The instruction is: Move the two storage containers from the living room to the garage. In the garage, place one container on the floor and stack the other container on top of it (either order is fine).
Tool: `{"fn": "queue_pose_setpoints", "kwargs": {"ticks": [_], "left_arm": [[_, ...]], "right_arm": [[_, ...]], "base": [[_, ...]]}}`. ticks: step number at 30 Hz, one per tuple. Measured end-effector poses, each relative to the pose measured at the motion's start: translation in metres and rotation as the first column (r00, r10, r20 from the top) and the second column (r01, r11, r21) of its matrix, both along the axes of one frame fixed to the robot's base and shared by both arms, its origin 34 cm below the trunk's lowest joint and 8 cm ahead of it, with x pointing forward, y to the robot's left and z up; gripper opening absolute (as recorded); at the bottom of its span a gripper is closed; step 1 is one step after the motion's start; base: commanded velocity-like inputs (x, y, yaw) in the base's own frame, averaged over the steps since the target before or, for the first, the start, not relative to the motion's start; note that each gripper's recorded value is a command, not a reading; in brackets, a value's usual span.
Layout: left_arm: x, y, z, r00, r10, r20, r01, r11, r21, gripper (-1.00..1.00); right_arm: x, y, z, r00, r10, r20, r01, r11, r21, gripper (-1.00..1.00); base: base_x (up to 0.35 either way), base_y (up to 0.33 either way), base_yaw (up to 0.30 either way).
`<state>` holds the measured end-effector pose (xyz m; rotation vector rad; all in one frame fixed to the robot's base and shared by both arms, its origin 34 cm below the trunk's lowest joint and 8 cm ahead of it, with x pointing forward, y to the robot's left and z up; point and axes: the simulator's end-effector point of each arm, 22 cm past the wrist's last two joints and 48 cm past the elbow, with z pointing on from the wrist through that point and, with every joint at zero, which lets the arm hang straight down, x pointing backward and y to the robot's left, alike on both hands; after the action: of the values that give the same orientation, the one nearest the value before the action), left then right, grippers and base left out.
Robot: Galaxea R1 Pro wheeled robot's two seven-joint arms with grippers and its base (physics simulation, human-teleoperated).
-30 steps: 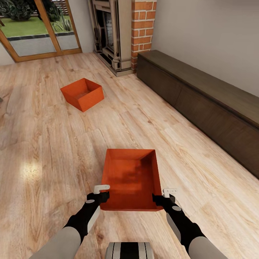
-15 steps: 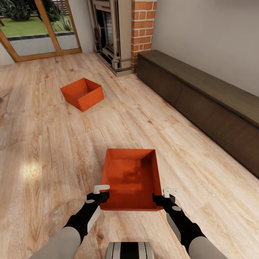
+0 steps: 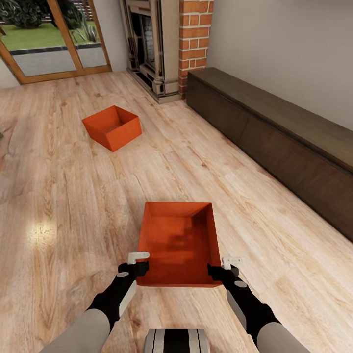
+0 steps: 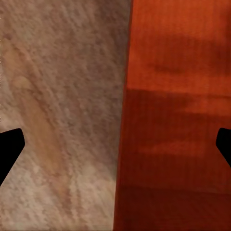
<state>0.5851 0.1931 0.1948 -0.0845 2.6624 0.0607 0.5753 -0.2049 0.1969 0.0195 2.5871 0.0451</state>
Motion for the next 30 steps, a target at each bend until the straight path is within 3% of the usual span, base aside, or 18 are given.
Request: {"fn": "queue_pose_setpoints", "kwargs": {"ticks": [11,12,13,19,30], "left_arm": [[0.0002,0.0034,0.0001,1.0,0.007,0.0,-0.007,1.0,0.006,1.0],[0.0,0.0034,0.0,1.0,0.007,-0.001,-0.007,1.0,0.006,-1.0],[-0.0007,0.0036,-0.0004,1.0,0.007,-0.004,-0.007,1.0,0.006,-1.0],[-0.0021,-0.0019,-0.0013,1.0,0.011,-0.009,-0.011,1.0,-0.018,-1.0],[-0.0026,-0.0036,-0.0013,1.0,0.01,-0.011,-0.01,1.0,-0.017,-1.0]], "right_arm": [[0.0012,-0.0006,0.0006,1.0,-0.001,0.002,0.001,1.0,-0.001,1.0],[0.0012,-0.0007,0.0005,1.0,-0.001,0.002,0.001,1.0,-0.001,1.0],[0.0009,-0.0008,0.0004,1.0,-0.002,0.002,0.002,1.0,-0.001,-1.0],[0.001,0.0012,0.0006,1.0,-0.003,0.002,0.003,1.0,0.007,-1.0],[0.0013,0.0005,0.0007,1.0,-0.006,0.003,0.006,1.0,0.008,-1.0]], "base": [[0.0,0.0,0.0],[0.0,0.0,0.0],[0.0,0.0,0.0],[0.0,0.0,0.0],[0.0,0.0,0.0]]}}
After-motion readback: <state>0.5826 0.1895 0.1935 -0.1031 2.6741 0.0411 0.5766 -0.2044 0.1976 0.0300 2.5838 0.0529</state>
